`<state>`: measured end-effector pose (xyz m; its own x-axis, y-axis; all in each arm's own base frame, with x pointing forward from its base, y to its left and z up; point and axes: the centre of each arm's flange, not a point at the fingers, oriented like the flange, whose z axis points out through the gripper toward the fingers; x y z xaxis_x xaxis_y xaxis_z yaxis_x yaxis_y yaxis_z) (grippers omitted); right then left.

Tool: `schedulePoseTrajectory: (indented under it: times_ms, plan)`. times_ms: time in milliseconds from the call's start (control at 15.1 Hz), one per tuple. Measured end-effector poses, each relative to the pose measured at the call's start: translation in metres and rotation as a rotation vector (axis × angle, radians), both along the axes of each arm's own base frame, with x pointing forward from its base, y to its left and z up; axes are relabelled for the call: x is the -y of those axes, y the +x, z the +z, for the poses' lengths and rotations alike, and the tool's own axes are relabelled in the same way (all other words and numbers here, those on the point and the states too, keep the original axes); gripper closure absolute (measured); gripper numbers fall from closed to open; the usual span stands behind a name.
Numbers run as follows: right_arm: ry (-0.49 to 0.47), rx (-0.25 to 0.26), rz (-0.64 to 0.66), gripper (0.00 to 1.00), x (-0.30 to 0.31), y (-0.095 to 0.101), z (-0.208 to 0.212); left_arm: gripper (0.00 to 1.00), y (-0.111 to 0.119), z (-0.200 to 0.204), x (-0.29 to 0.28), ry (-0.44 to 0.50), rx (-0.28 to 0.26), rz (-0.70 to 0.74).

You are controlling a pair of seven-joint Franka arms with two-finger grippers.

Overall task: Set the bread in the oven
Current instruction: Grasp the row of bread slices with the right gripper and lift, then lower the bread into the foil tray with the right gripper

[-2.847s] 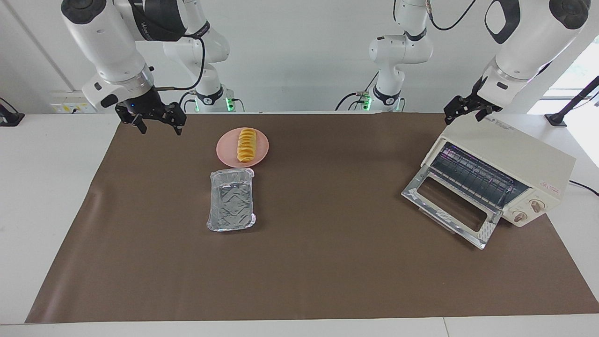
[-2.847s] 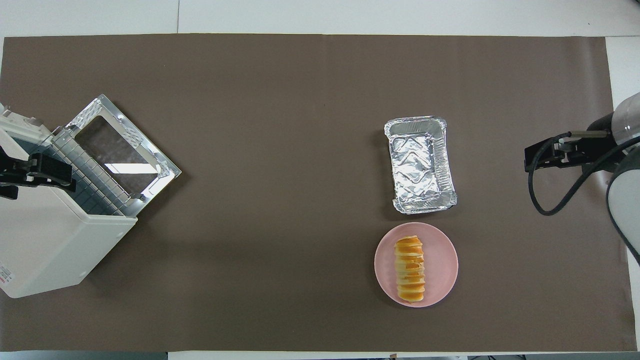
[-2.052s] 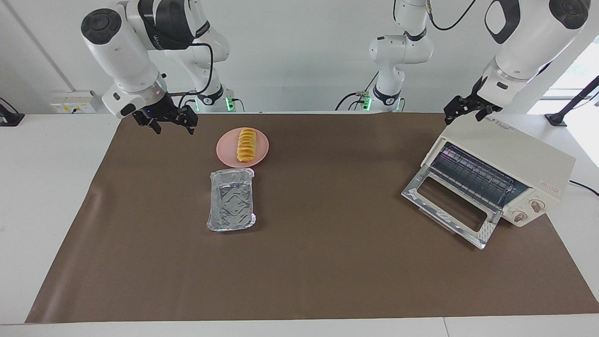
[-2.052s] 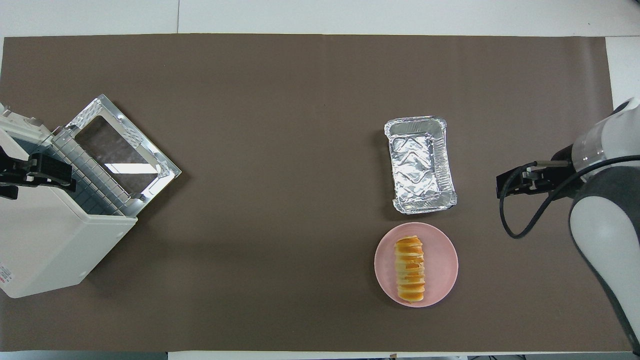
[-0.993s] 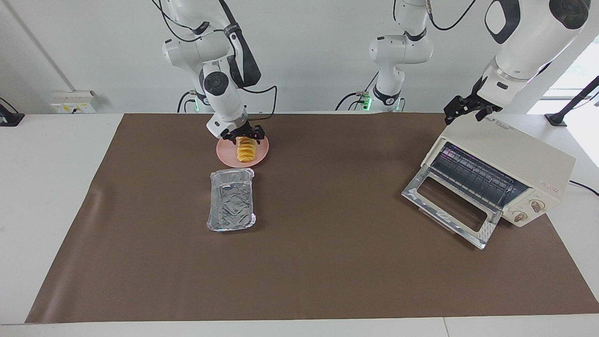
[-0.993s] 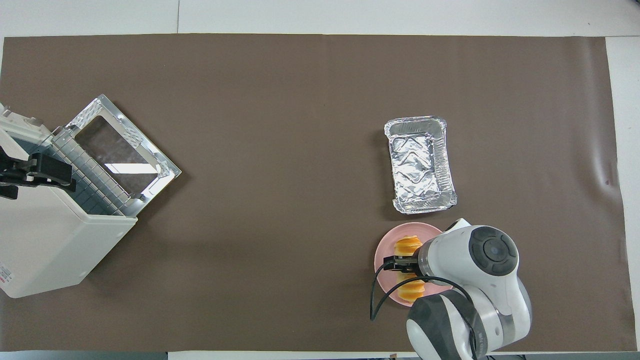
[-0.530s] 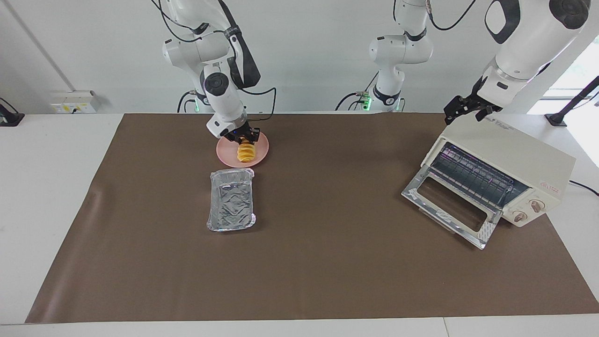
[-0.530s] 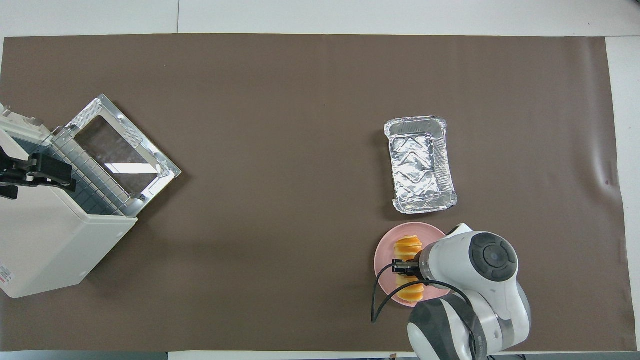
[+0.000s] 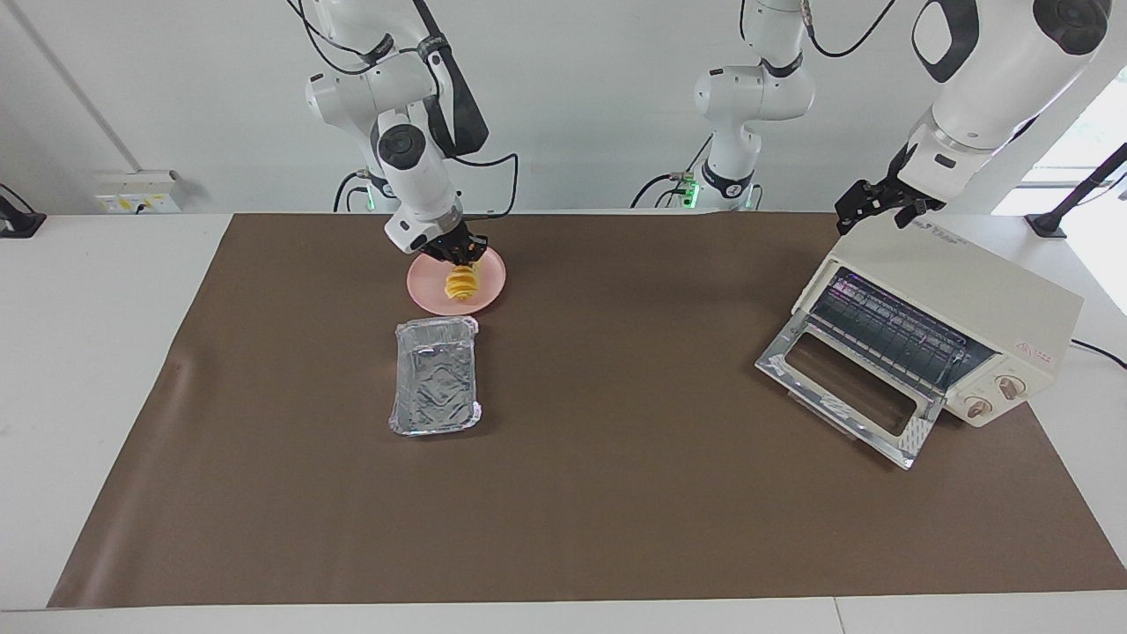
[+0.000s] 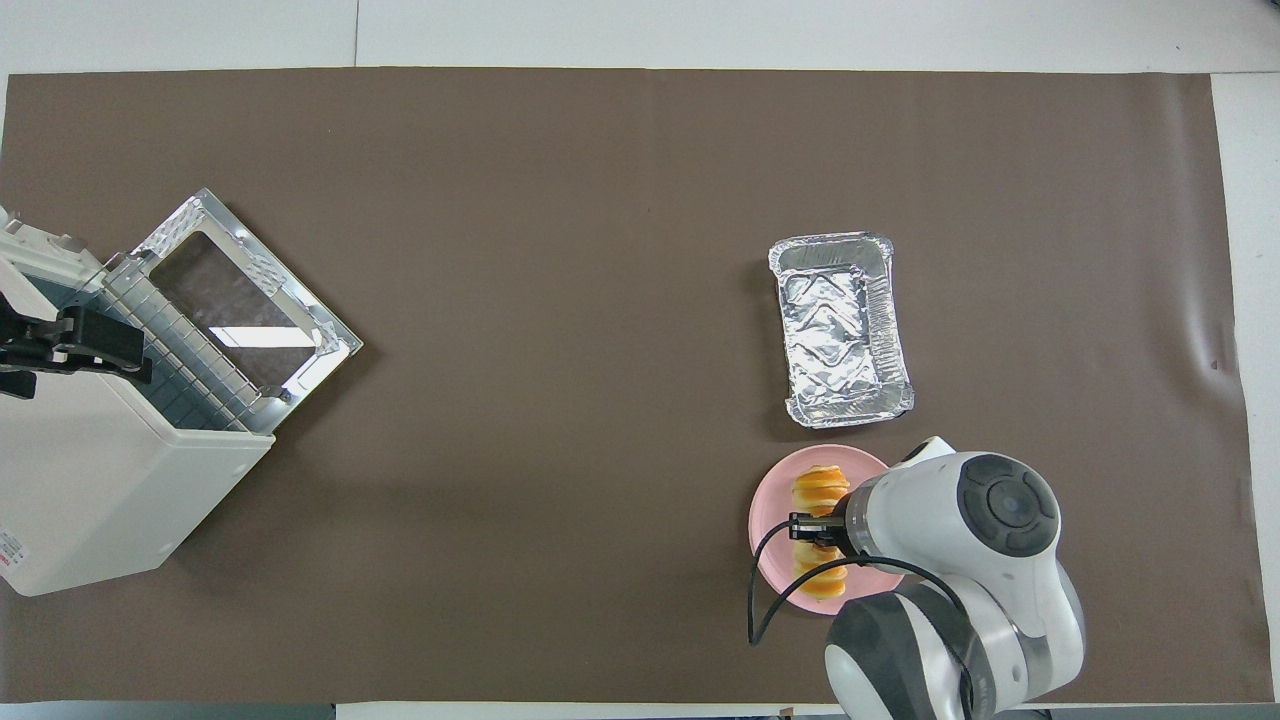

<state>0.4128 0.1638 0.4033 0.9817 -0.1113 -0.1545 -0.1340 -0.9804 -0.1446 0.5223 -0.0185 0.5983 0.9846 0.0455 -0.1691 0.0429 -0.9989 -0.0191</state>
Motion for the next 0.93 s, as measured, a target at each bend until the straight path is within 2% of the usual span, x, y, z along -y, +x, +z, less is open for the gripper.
schedulePoseTrajectory:
  times_ms: [132, 331, 463, 662, 927]
  plan:
    - [0.028, 0.053, 0.013, 0.90, 0.019, 0.031, 0.043, 0.00, 0.000, 0.000, 0.000, 0.000, 0.000, 0.000]
    - [0.044, 0.119, 0.046, 0.90, 0.039, 0.077, 0.059, 0.00, 0.000, 0.000, 0.000, 0.000, 0.000, 0.000]
    - [0.035, 0.149, 0.060, 0.90, 0.037, 0.109, 0.051, 0.00, 0.000, 0.000, 0.000, 0.000, 0.000, 0.000]
    - [0.023, 0.161, 0.098, 0.90, 0.025, 0.146, 0.018, 0.00, 0.000, 0.000, 0.000, 0.000, 0.000, 0.000]
    - [0.018, 0.153, 0.138, 0.90, 0.022, 0.162, -0.031, 0.00, 0.000, 0.000, 0.000, 0.000, 0.000, 0.000]
